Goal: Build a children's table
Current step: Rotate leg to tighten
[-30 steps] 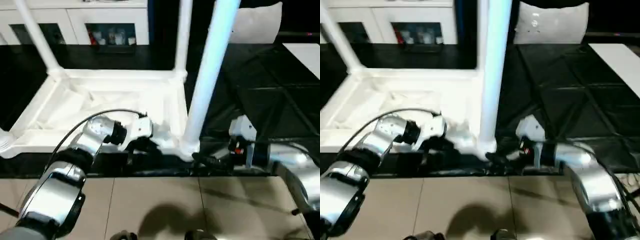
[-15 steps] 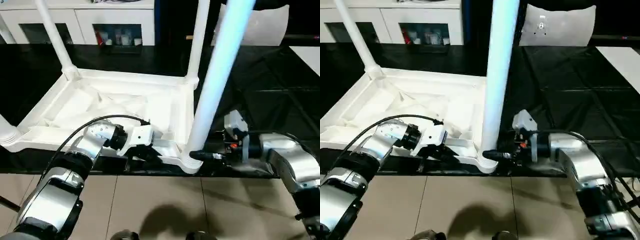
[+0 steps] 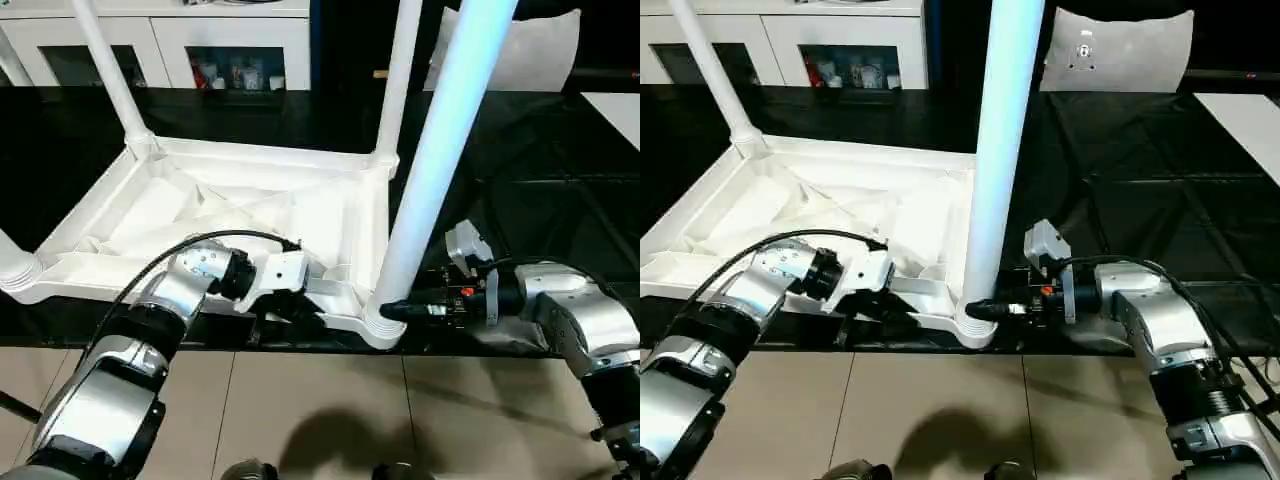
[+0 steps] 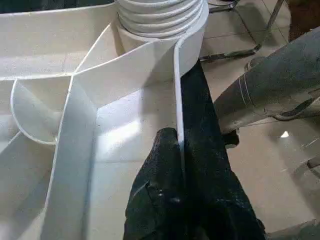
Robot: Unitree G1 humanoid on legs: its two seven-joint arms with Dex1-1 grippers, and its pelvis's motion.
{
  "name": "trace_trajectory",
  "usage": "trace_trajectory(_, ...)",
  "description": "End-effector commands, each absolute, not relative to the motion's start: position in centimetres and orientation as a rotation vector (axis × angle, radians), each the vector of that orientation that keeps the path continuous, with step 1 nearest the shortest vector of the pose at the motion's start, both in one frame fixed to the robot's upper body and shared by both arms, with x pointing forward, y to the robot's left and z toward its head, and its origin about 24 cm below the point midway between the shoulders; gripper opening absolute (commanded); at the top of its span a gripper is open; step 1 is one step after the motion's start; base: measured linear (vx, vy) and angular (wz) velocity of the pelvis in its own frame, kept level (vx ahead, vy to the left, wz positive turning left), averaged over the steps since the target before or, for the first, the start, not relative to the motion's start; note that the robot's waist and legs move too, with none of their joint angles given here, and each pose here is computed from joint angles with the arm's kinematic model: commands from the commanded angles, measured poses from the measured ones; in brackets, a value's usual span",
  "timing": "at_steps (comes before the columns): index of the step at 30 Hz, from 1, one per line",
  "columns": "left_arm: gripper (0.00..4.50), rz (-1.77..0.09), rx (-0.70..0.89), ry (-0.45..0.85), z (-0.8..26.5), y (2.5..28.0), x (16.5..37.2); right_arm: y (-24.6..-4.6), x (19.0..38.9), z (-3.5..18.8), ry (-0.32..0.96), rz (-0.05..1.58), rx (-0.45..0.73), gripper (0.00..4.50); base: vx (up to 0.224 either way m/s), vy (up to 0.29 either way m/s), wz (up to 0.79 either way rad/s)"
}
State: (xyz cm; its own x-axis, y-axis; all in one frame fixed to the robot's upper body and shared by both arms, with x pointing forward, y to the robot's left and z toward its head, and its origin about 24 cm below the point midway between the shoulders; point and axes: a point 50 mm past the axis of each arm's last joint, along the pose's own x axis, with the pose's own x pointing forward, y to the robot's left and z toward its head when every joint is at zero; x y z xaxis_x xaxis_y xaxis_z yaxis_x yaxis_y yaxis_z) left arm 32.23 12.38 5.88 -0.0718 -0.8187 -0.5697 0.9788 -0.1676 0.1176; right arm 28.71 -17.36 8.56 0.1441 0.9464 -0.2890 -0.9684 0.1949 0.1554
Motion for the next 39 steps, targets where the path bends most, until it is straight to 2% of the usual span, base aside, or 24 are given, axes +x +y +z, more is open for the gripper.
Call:
trace_trajectory(1,0.00,-1.580,0.607,0.327,5.9,11.5,32.6,-16.4,28.2,8.7,0.335,1.433,0.009,1.97,0.000,0.000,0.00)
trace_trajectory(3,0.00,-1.511,0.582,0.345,5.9,11.2,33.1,-15.9,28.1,8.5,0.319,1.399,0.021,1.97,0.000,0.000,0.00)
trace_trajectory(6,0.00,-1.445,0.475,0.351,6.2,10.2,33.4,-14.9,28.6,8.0,0.324,1.257,0.006,1.97,0.000,0.000,0.00)
trace_trajectory(9,0.00,-1.397,0.431,0.347,6.4,9.3,33.6,-13.8,29.4,7.8,0.312,1.117,0.013,1.97,0.000,0.000,0.00)
trace_trajectory(14,0.00,-1.223,0.374,0.329,7.0,7.0,34.8,-11.1,31.2,8.1,0.279,0.800,0.091,1.96,0.000,0.000,0.00)
trace_trajectory(15,0.00,-1.151,0.352,0.318,7.4,6.1,35.3,-9.9,31.9,8.3,0.262,0.694,0.128,1.96,0.000,0.000,0.00)
trace_trajectory(19,0.00,-1.083,0.371,0.290,7.8,4.9,35.7,-8.3,32.5,8.7,0.225,0.598,0.173,1.96,0.000,0.000,0.00)
trace_trajectory(20,0.00,-1.082,0.376,0.288,7.8,4.8,35.7,-8.3,32.5,8.7,0.220,0.594,0.168,2.31,0.000,0.000,0.00)
trace_trajectory(21,0.00,-1.081,0.389,0.285,7.8,4.8,35.7,-8.4,32.4,8.7,0.213,0.587,0.162,2.31,0.000,0.000,0.00)
trace_trajectory(22,0.00,-1.080,0.392,0.284,7.7,4.8,35.7,-8.4,32.4,8.7,0.212,0.584,0.159,2.66,0.000,0.000,0.00)
trace_trajectory(25,0.00,-1.097,0.443,0.282,7.5,5.6,35.6,-9.9,32.1,8.4,0.205,0.588,0.138,2.76,0.019,-0.004,0.01)
trace_trajectory(27,0.00,-1.115,0.475,0.289,7.3,6.1,35.5,-10.7,32.0,8.3,0.198,0.588,0.118,3.09,0.000,0.000,0.00)
trace_trajectory(30,0.00,-1.155,0.522,0.297,6.9,7.2,35.3,-12.3,31.7,8.4,0.173,0.604,0.103,3.14,0.000,0.000,0.00)
trace_trajectory(32,0.00,-1.231,0.544,0.309,6.6,8.3,34.7,-14.0,31.2,8.8,0.144,0.667,0.070,3.47,0.000,0.000,0.00)
trace_trajectory(35,0.00,-1.312,0.547,0.296,6.6,8.7,34.1,-14.9,30.7,8.9,0.143,0.739,0.021,3.64,0.000,0.000,0.00)
trace_trajectory(37,0.00,-1.405,0.568,0.313,6.5,9.7,33.5,-16.0,29.7,8.7,0.162,0.898,-0.126,3.80,0.000,0.000,0.00)
trace_trajectory(39,0.00,-1.440,0.578,0.315,6.5,10.0,33.3,-16.3,29.4,8.7,0.168,0.943,-0.152,3.80,0.000,0.000,0.00)
